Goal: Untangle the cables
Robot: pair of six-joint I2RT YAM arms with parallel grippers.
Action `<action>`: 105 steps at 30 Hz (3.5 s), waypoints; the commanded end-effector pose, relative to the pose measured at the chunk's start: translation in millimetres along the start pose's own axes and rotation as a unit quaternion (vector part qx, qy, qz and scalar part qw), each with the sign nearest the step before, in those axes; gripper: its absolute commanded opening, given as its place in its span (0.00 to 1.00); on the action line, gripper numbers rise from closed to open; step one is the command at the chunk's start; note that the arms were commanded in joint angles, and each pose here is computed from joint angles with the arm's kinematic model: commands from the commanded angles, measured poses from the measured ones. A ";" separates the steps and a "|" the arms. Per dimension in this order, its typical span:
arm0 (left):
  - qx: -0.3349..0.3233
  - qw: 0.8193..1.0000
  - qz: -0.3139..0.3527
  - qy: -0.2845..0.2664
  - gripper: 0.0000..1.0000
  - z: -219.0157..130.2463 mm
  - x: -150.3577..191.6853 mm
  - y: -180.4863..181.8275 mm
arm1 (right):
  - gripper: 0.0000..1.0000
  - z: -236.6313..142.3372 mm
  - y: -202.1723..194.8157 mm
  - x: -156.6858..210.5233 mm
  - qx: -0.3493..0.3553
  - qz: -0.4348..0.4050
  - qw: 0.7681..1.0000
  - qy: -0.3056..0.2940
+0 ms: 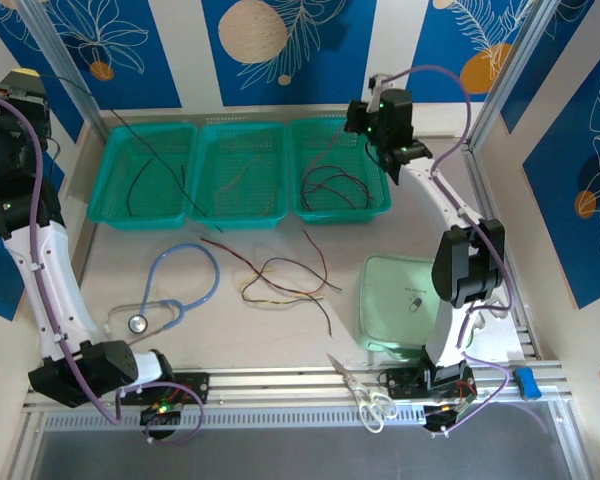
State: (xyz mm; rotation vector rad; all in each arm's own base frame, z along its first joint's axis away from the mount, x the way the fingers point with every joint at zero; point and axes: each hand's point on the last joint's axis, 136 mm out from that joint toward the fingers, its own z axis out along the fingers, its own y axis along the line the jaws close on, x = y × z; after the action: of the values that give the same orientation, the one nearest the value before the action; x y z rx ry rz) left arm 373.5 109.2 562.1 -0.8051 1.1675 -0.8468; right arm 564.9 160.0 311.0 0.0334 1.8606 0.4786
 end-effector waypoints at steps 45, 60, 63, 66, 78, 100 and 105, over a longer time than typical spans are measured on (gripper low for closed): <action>0.120 0.991 0.010 -0.058 0.00 51.8 -47.0 -94.1 | 0.93 -46.6 -44.9 28.4 0.078 0.144 0.972 0.167; 0.170 0.976 0.039 -0.131 0.00 86.0 -78.2 -106.6 | 0.93 -62.9 -33.2 34.0 0.057 0.123 0.976 0.171; 0.154 0.983 0.029 -0.093 0.00 102.7 -58.0 -74.5 | 0.93 -69.3 -31.4 31.8 0.053 0.119 0.977 0.170; 0.126 0.989 0.052 -0.062 0.00 114.1 -36.0 -39.0 | 0.93 -77.3 -26.0 28.6 0.044 0.117 0.978 0.166; -0.057 0.979 0.163 0.105 0.00 132.9 96.8 130.7 | 0.92 -101.6 -8.7 11.9 0.013 0.116 0.982 0.151; -0.314 0.924 0.179 0.121 0.00 62.2 132.8 269.9 | 0.92 -136.1 -6.2 23.3 0.012 0.098 0.984 0.149; -0.334 0.913 0.233 0.014 0.00 45.4 77.5 233.7 | 0.92 -133.7 -2.2 27.9 0.007 0.098 0.983 0.154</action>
State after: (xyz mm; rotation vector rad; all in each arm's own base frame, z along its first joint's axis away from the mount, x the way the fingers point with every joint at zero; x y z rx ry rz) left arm 484.2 128.1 266.9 -1.0065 1.8129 -0.1690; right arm 436.7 117.2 314.7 0.1972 2.1914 0.6156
